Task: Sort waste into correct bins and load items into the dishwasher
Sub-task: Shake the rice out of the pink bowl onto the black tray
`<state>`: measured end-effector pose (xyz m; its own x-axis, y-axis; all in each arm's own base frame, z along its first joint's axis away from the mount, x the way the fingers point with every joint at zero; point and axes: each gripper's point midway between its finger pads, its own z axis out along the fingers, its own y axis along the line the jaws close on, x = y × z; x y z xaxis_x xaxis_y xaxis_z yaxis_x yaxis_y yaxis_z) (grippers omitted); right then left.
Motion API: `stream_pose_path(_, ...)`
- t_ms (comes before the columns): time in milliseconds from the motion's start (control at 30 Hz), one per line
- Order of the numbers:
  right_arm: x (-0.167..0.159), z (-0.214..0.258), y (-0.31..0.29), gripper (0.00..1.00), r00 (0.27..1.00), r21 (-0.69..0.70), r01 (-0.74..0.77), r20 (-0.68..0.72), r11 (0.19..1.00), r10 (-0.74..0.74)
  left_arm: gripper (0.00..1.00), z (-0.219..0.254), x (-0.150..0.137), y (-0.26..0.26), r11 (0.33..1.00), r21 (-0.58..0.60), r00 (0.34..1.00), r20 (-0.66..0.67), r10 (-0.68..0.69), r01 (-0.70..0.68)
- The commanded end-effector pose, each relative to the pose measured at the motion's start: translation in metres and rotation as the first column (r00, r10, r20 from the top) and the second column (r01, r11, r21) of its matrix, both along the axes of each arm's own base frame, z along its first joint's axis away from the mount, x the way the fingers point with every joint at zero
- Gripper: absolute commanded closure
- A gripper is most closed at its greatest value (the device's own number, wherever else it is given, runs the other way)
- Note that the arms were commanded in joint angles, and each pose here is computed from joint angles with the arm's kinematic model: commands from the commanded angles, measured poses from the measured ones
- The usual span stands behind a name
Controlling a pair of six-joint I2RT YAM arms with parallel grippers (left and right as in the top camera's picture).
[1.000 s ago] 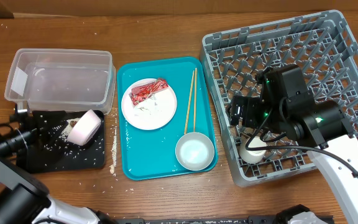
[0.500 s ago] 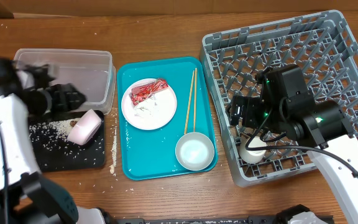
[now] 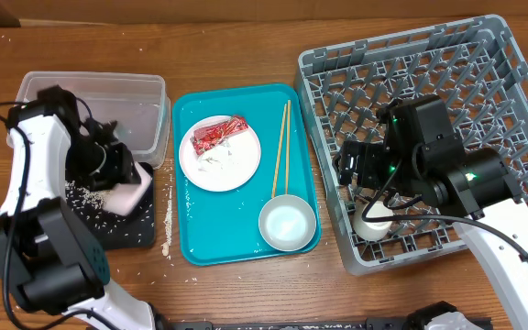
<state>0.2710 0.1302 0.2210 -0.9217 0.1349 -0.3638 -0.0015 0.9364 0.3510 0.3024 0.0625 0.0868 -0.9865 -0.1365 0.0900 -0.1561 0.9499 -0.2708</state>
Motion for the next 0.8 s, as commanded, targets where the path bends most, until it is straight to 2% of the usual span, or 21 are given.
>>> stream_pose_path(0, 0.004, 0.010, 0.003, 0.00, 0.999, 0.009, -0.006, 0.034, 1.000, 0.006, 0.71, -0.003, -0.005, -0.022, 0.989, -0.145, 0.999, -0.030, -0.023, 0.018)
stream_pose_path(167, 0.006, 0.010, 0.000, 0.00, 0.999, -0.007, 0.003, 0.038, 1.000, -0.003, 0.74, -0.002, -0.006, -0.022, 0.989, -0.145, 0.999, -0.031, -0.022, 0.017)
stream_pose_path(300, 0.006, 0.010, 0.000, 0.00, 0.999, -0.006, 0.003, 0.038, 1.000, -0.003, 0.71, -0.002, -0.012, -0.024, 0.989, -0.147, 0.998, -0.056, -0.026, 0.018)
stream_pose_path(433, 0.006, 0.010, 0.000, 0.00, 0.999, -0.006, 0.003, 0.038, 1.000, -0.003, 0.73, -0.016, -0.015, -0.032, 0.989, -0.149, 0.997, -0.068, -0.026, 0.015)
stream_pose_path(600, 0.005, 0.009, -0.001, 0.00, 0.999, -0.008, 0.003, 0.034, 1.000, -0.003, 0.86, -0.039, -0.023, -0.044, 0.989, -0.147, 0.996, -0.088, -0.030, 0.017)
stream_pose_path(667, 0.005, 0.009, -0.001, 0.00, 0.999, -0.007, 0.003, 0.035, 1.000, -0.003, 0.96, -0.039, -0.023, -0.045, 0.989, -0.147, 0.996, -0.090, -0.022, 0.008)
stream_pose_path(767, 0.005, 0.009, -0.001, 0.00, 0.999, -0.007, 0.003, 0.035, 1.000, -0.003, 0.96, -0.031, -0.019, -0.049, 0.982, -0.188, 0.998, -0.060, -0.002, -0.009)
